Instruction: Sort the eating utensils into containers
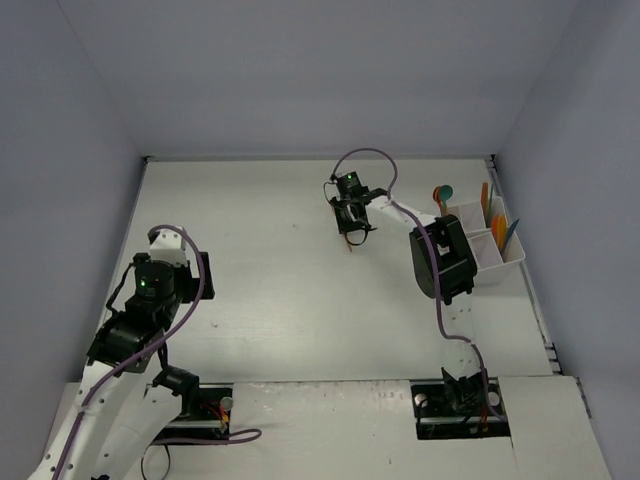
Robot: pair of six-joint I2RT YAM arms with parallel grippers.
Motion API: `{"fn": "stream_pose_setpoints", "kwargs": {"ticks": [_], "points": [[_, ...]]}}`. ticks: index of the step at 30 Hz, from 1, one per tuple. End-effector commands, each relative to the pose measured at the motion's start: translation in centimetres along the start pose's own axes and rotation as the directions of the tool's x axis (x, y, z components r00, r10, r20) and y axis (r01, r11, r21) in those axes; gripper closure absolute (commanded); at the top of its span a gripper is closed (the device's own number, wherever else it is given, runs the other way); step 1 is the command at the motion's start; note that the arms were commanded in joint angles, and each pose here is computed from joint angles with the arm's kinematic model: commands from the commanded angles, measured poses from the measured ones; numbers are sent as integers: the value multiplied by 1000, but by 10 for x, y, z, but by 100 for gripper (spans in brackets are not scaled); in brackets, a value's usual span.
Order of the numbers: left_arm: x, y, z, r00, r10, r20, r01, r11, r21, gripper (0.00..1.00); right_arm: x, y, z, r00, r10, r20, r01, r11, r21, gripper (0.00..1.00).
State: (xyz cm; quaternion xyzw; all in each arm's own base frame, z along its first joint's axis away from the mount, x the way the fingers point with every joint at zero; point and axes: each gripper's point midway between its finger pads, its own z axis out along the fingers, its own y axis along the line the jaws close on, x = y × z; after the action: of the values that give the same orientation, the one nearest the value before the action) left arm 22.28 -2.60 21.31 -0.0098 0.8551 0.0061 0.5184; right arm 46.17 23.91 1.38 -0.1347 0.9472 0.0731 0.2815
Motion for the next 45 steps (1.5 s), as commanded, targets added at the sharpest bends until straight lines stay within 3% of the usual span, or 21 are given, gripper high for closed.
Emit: {"fn": "stream_pose_setpoints", "kwargs": {"ticks": [1, 4, 15, 19, 23, 27, 36, 45], "points": [[-17, -1, 3, 998, -6, 54, 6, 1000, -3, 19, 20, -11, 3, 999, 16, -30, -13, 997, 76, 96], [-16, -3, 3, 999, -4, 52, 4, 1000, 4, 19, 34, -8, -12, 999, 18, -43, -14, 997, 80, 100], [-16, -7, 5, 999, 4, 54, -5, 1000, 20, 19, 175, -14, -108, 977, 96, -190, -80, 993, 89, 99], [-16, -10, 7, 999, 4, 47, -6, 999, 32, 19, 203, -4, -129, 971, 133, -198, -122, 990, 67, 80], [-14, -12, 9, 999, 6, 38, -7, 999, 35, 19, 198, -5, -135, 975, 149, -163, -138, 987, 79, 58], [-14, -13, 11, 999, 7, 32, -8, 999, 40, 19, 179, -5, -127, 980, 142, -142, -129, 987, 96, 49], [-14, -12, 9, 999, 5, 38, -6, 999, 40, 19, 155, -8, -96, 984, 108, -145, -85, 985, 152, 51], [-15, -11, 8, 999, 6, 42, -8, 999, 36, 19, 157, -16, -84, 981, 112, -157, -83, 980, 183, 70]]}}
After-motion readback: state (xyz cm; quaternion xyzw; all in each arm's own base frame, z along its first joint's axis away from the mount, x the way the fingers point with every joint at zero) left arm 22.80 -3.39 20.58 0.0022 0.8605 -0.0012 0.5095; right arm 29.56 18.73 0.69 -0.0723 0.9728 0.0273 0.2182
